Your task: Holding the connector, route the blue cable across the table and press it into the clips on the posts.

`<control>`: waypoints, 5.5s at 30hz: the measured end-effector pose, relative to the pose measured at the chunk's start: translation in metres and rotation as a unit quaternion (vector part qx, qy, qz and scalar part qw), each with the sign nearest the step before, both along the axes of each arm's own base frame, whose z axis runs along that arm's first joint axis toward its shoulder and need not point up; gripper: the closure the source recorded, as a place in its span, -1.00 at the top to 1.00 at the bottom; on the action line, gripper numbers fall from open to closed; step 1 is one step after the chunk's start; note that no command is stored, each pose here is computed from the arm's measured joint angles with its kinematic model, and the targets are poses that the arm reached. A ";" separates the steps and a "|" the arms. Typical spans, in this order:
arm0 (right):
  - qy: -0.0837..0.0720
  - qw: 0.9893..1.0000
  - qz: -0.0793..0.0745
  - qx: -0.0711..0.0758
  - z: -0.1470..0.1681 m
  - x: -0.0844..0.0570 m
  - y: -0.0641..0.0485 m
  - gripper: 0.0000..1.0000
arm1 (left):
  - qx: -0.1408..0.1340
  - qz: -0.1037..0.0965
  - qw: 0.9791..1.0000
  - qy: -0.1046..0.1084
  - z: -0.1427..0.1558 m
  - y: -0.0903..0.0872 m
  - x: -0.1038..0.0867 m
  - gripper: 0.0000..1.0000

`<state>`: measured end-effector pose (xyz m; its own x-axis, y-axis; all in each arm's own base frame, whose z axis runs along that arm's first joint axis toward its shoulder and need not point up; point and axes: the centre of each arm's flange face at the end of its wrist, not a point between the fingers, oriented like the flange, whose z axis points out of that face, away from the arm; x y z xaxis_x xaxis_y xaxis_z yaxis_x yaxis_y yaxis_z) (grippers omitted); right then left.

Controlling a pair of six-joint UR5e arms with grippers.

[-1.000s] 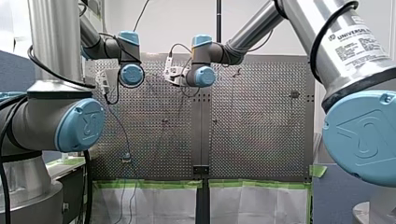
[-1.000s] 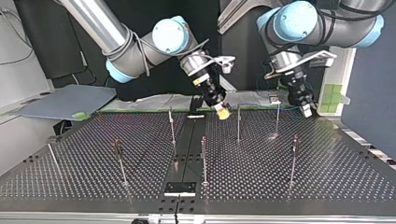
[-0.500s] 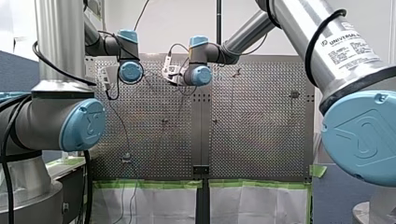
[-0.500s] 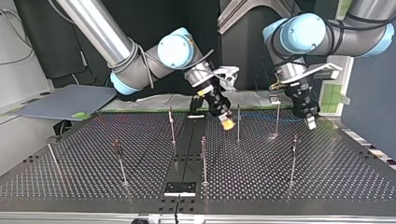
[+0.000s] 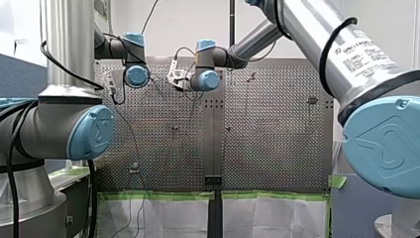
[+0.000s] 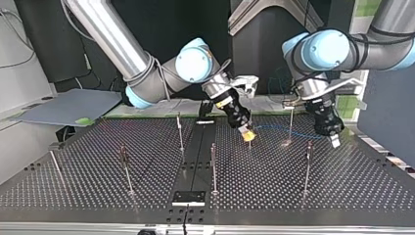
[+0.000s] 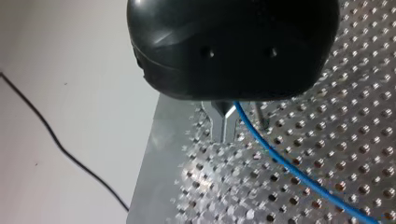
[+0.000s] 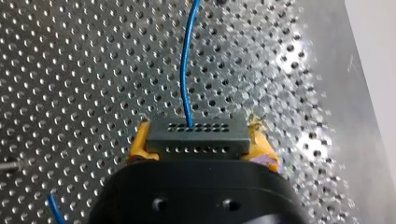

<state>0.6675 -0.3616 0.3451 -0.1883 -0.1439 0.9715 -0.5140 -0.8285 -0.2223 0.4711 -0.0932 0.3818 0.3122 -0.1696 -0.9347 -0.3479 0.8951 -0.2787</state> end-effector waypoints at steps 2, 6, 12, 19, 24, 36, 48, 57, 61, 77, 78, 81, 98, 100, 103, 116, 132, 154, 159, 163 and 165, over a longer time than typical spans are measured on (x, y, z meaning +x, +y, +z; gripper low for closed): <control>0.000 1.000 0.002 -0.003 0.001 0.005 -0.001 -1.00 | 0.001 0.001 1.000 -0.002 0.002 0.004 0.002 -1.00; -0.007 1.000 0.004 -0.010 0.013 0.010 -0.003 -1.00 | 0.003 -0.002 1.000 0.002 -0.001 0.008 0.011 -1.00; -0.024 0.999 0.002 -0.024 0.037 0.015 -0.009 -1.00 | 0.001 -0.002 1.000 0.004 -0.009 0.016 0.032 -1.00; -0.046 0.998 -0.004 -0.042 0.065 0.017 -0.020 -1.00 | 0.002 -0.010 1.000 -0.006 -0.005 0.025 0.053 -1.00; -0.056 0.997 -0.009 -0.051 0.078 0.018 -0.026 -1.00 | 0.002 -0.018 1.000 -0.007 -0.004 0.029 0.066 -1.00; -0.050 0.998 -0.019 -0.045 0.068 0.020 -0.032 -1.00 | -0.002 -0.041 0.999 -0.009 -0.029 0.047 0.097 -1.00; -0.040 0.998 -0.034 -0.038 0.062 0.018 -0.035 -1.00 | -0.028 -0.061 0.998 -0.003 -0.034 0.045 0.095 0.66; -0.015 0.998 -0.055 -0.023 0.054 0.012 -0.035 -1.00 | -0.060 -0.038 0.997 0.016 -0.031 0.045 0.082 1.00; -0.003 0.998 -0.063 -0.016 0.050 0.010 -0.035 -1.00 | -0.065 -0.042 0.996 0.034 -0.032 0.041 0.069 1.00; 0.013 0.997 -0.078 -0.005 0.045 0.005 -0.035 -1.00 | -0.093 -0.088 0.987 0.099 -0.040 0.018 -0.001 1.00; 0.013 0.997 -0.079 -0.005 0.045 0.005 -0.035 -1.00 | -0.094 -0.089 0.986 0.102 -0.041 0.017 -0.005 1.00; 0.015 0.997 -0.080 -0.003 0.044 0.005 -0.035 -1.00 | -0.094 -0.089 0.985 0.113 -0.042 0.015 -0.018 1.00; 0.024 0.996 -0.087 0.001 0.042 0.003 -0.035 -1.00 | -0.049 -0.155 0.983 0.080 0.012 -0.017 -0.062 1.00; 0.025 0.996 -0.088 0.002 0.042 0.002 -0.035 -1.00 | -0.040 -0.159 0.983 0.079 0.016 -0.020 -0.066 1.00; 0.025 0.996 -0.088 0.002 0.042 0.002 -0.035 -1.00 | -0.027 -0.161 0.983 0.081 0.018 -0.023 -0.069 1.00; 0.027 0.996 -0.089 0.002 0.040 0.001 -0.037 -1.00 | 0.036 -0.181 0.979 0.089 0.013 -0.045 -0.055 1.00; 0.029 0.995 -0.095 0.002 0.039 -0.003 -0.045 -1.00 | 0.076 -0.177 0.979 0.074 0.023 -0.063 -0.030 1.00; 0.031 0.995 -0.094 -0.001 0.038 -0.003 -0.046 -1.00 | 0.080 -0.159 0.982 0.061 0.029 -0.079 0.030 1.00; 0.032 0.995 -0.094 -0.001 0.037 -0.003 -0.046 -1.00 | 0.080 -0.161 0.981 0.071 0.017 -0.081 0.042 1.00; 0.032 0.995 -0.094 0.000 0.037 -0.003 -0.046 -1.00 | 0.078 -0.160 0.981 0.079 0.008 -0.082 0.048 1.00; 0.033 0.995 -0.094 0.000 0.037 -0.003 -0.046 -1.00 | 0.076 -0.160 0.981 0.079 0.007 -0.082 0.049 1.00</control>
<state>0.6648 -0.4072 0.3817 -0.1485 -0.1115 0.9826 -0.6733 -0.7163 -0.1831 0.5200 -0.1747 0.3885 0.1149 -0.0908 -0.9892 -0.0698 0.9926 -0.0992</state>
